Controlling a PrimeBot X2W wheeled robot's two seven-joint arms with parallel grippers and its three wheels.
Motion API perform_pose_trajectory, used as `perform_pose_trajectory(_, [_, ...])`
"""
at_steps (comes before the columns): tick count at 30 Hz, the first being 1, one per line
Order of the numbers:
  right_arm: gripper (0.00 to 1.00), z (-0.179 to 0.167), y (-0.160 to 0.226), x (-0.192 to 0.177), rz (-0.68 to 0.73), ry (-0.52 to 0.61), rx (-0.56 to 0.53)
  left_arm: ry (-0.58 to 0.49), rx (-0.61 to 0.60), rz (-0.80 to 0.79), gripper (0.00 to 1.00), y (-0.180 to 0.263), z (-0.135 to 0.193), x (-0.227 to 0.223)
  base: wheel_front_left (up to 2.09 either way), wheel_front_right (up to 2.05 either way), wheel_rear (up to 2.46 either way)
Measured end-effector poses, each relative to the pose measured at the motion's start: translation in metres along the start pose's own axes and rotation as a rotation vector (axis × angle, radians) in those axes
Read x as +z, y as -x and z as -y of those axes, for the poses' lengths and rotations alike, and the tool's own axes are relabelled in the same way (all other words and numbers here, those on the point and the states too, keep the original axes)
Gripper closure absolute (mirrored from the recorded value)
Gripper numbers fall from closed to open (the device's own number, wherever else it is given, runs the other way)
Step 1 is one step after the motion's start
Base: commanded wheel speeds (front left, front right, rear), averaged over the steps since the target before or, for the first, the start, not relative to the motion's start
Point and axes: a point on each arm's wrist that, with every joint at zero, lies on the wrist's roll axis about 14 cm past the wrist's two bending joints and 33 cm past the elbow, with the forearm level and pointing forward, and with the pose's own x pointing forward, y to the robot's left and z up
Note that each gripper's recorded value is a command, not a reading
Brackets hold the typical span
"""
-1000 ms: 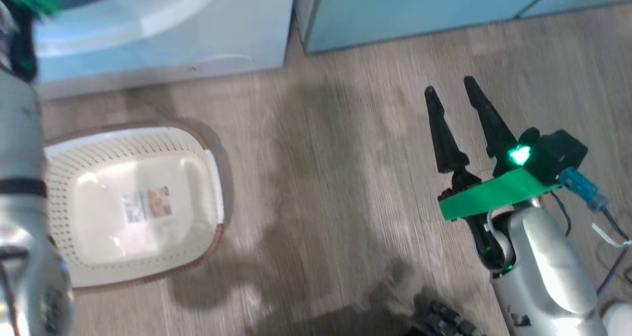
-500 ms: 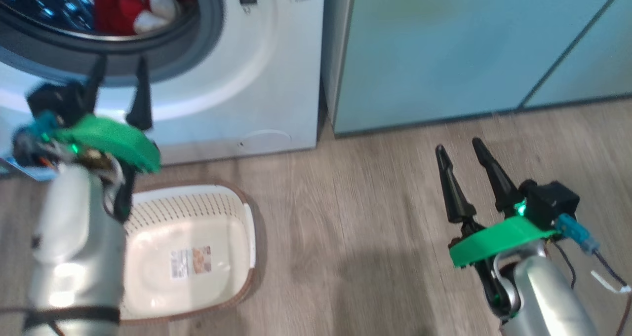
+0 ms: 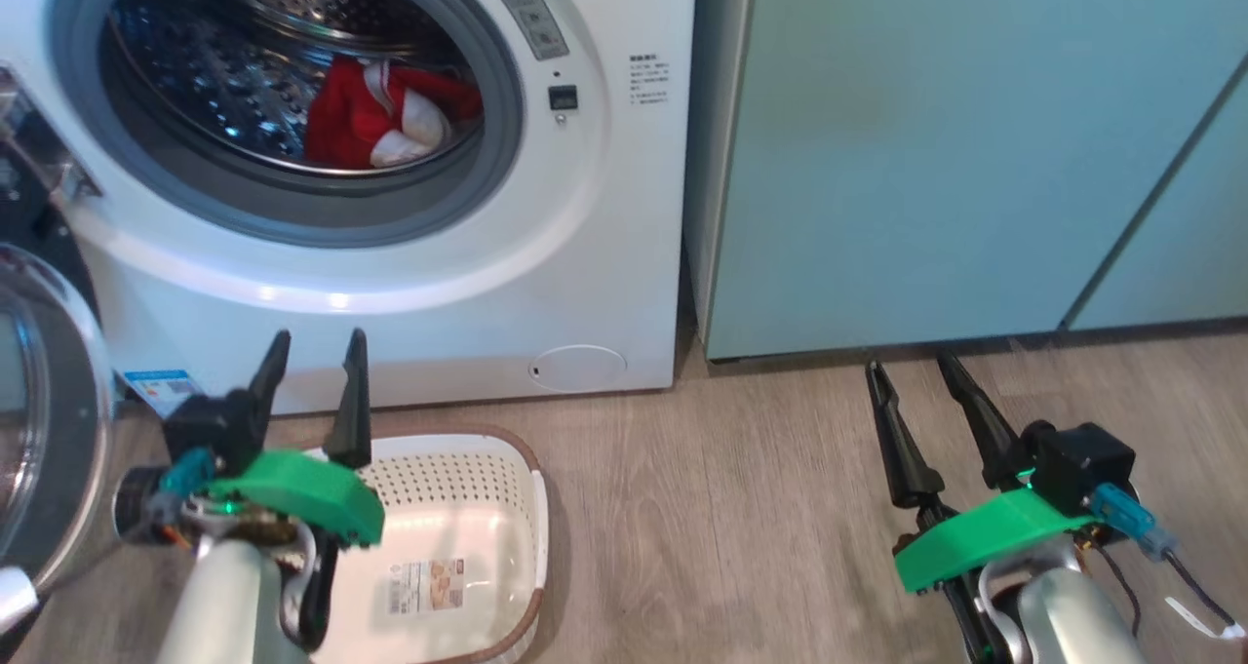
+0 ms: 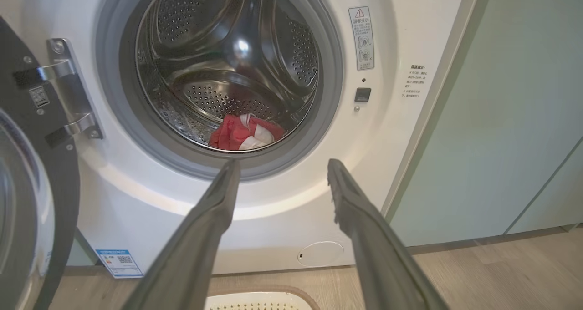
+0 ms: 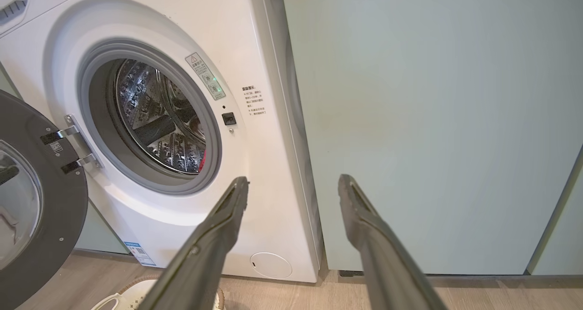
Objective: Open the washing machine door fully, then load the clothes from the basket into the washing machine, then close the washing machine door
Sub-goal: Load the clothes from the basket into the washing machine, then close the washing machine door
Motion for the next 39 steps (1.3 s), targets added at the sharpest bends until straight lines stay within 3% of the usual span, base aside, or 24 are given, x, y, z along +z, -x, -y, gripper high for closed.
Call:
perform_pose_trajectory(13, [0.0,-0.006,0.001,0.009,0.031,-0.01,0.017,0.02,0.054,0.004,0.0,0.043,0.002,-0.003,0.0,0.0,0.0])
perform_pose_trajectory(39, [0.0,-0.004,0.005,0.01,0.034,-0.02,0.008,0.041,0.057,0.007,0.0,0.055,0.016,-0.002,0.0,0.0,0.0])
